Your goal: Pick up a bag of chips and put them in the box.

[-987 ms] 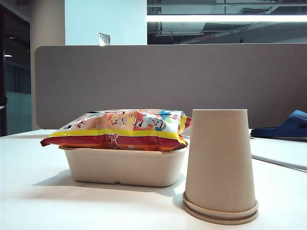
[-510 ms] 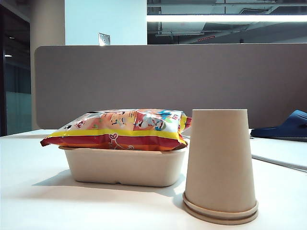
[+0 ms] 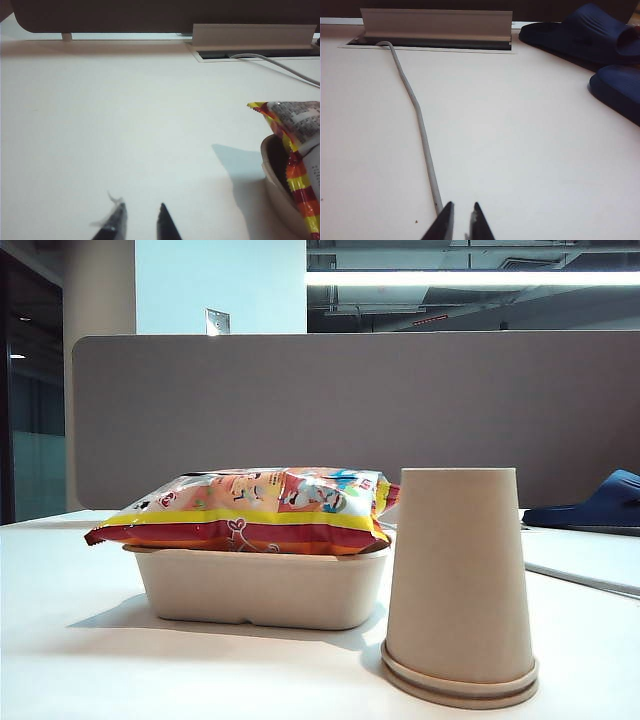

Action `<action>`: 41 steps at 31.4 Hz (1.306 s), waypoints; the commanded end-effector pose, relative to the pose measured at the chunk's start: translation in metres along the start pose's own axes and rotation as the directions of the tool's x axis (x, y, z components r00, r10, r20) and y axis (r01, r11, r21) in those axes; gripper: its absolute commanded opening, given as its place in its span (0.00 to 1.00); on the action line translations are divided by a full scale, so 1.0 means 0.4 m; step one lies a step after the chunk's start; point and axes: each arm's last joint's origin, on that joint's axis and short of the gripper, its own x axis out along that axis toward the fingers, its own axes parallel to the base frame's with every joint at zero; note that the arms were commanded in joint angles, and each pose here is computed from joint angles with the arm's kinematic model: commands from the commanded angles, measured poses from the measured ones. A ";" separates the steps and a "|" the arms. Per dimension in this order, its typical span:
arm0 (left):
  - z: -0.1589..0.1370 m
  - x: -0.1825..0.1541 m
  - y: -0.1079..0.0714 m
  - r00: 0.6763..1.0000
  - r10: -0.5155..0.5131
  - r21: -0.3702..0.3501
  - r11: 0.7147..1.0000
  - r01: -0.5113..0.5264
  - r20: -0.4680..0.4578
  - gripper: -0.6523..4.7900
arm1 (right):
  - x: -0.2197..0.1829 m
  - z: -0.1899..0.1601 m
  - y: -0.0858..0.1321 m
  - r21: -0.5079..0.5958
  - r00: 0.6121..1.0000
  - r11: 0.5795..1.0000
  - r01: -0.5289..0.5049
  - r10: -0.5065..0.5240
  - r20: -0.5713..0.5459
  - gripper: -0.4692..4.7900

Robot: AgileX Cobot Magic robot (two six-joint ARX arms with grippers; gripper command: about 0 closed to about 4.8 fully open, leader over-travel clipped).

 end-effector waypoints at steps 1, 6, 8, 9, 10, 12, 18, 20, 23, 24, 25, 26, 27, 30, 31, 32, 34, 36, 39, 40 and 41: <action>-0.002 0.000 0.003 1.000 0.010 0.000 1.000 -0.010 -0.011 0.27 | 0.000 0.001 -0.001 -0.002 1.000 1.000 0.006 -0.006 0.009 0.18; -0.002 -0.002 0.018 0.997 0.072 -0.009 0.997 -0.072 -0.010 0.27 | 0.000 0.002 -0.010 0.005 0.999 0.999 0.042 -0.042 0.011 0.18; -0.002 -0.003 0.021 0.996 0.087 -0.011 0.996 -0.087 -0.010 0.27 | 0.000 0.002 -0.015 0.008 0.998 0.998 0.061 -0.061 0.012 0.18; -0.002 -0.003 0.021 0.996 0.088 -0.012 0.996 -0.088 -0.010 0.27 | 0.000 0.002 -0.017 0.009 0.998 0.998 0.068 -0.068 0.012 0.18; -0.002 -0.003 0.021 0.996 0.088 -0.012 0.996 -0.088 -0.010 0.27 | -0.001 0.002 -0.019 0.011 0.997 0.997 0.076 -0.076 0.013 0.18; -0.002 -0.003 0.021 0.996 0.085 -0.011 0.996 -0.085 -0.010 0.27 | -0.001 0.002 -0.021 0.012 0.996 0.996 0.085 -0.085 0.013 0.18; -0.002 -0.003 0.020 0.996 0.085 -0.011 0.996 -0.085 -0.010 0.27 | -0.001 0.002 -0.021 0.012 0.996 0.996 0.086 -0.086 0.013 0.18; -0.002 -0.003 0.020 0.996 0.085 -0.011 0.996 -0.085 -0.010 0.27 | -0.001 0.002 -0.021 0.012 0.996 0.996 0.086 -0.086 0.013 0.18; -0.002 -0.003 0.020 0.996 0.085 -0.011 0.996 -0.085 -0.010 0.27 | -0.001 0.002 -0.021 0.012 0.996 0.996 0.086 -0.086 0.013 0.18; -0.002 -0.003 0.020 0.996 0.085 -0.011 0.996 -0.085 -0.010 0.27 | -0.001 0.002 -0.021 0.012 0.996 0.996 0.086 -0.086 0.013 0.18; -0.002 -0.003 0.020 0.996 0.084 -0.011 0.996 -0.084 -0.010 0.27 | -0.001 0.002 -0.021 0.012 0.996 0.996 0.086 -0.086 0.013 0.18; -0.002 -0.003 0.020 0.996 0.084 -0.011 0.996 -0.084 -0.010 0.27 | -0.001 0.002 -0.021 0.012 0.996 0.996 0.086 -0.086 0.013 0.18; -0.002 -0.003 0.020 0.996 0.085 -0.011 0.996 -0.085 -0.010 0.27 | -0.001 0.002 -0.021 0.013 0.996 0.996 0.086 -0.086 0.013 0.18; -0.002 -0.003 0.020 0.996 0.084 -0.011 0.996 -0.084 -0.010 0.27 | -0.001 0.002 -0.021 0.012 0.996 0.996 0.086 -0.086 0.013 0.18; -0.002 -0.003 0.020 0.996 0.084 -0.011 0.996 -0.084 -0.010 0.27 | -0.001 0.002 -0.021 0.012 0.996 0.996 0.086 -0.086 0.013 0.18; -0.002 -0.003 0.020 0.996 0.085 -0.011 0.996 -0.085 -0.010 0.27 | -0.001 0.002 -0.021 0.013 0.996 0.996 0.086 -0.086 0.013 0.18; -0.002 -0.003 0.020 0.996 0.085 -0.011 0.996 -0.085 -0.010 0.27 | -0.001 0.002 -0.021 0.012 0.996 0.996 0.086 -0.086 0.013 0.18; -0.002 -0.003 0.020 0.996 0.085 -0.011 0.996 -0.085 -0.010 0.27 | -0.001 0.002 -0.021 0.013 0.996 0.996 0.086 -0.086 0.013 0.18; -0.002 -0.003 0.020 0.996 0.085 -0.011 0.996 -0.085 -0.010 0.27 | -0.001 0.002 -0.021 0.012 0.996 0.996 0.086 -0.086 0.013 0.18; -0.002 -0.003 0.020 0.996 0.085 -0.011 0.996 -0.085 -0.010 0.27 | -0.001 0.002 -0.021 0.013 0.996 0.996 0.086 -0.086 0.013 0.18; -0.002 -0.003 0.020 0.996 0.084 -0.011 0.996 -0.084 -0.010 0.27 | -0.001 0.002 -0.021 0.012 0.996 0.996 0.086 -0.086 0.013 0.18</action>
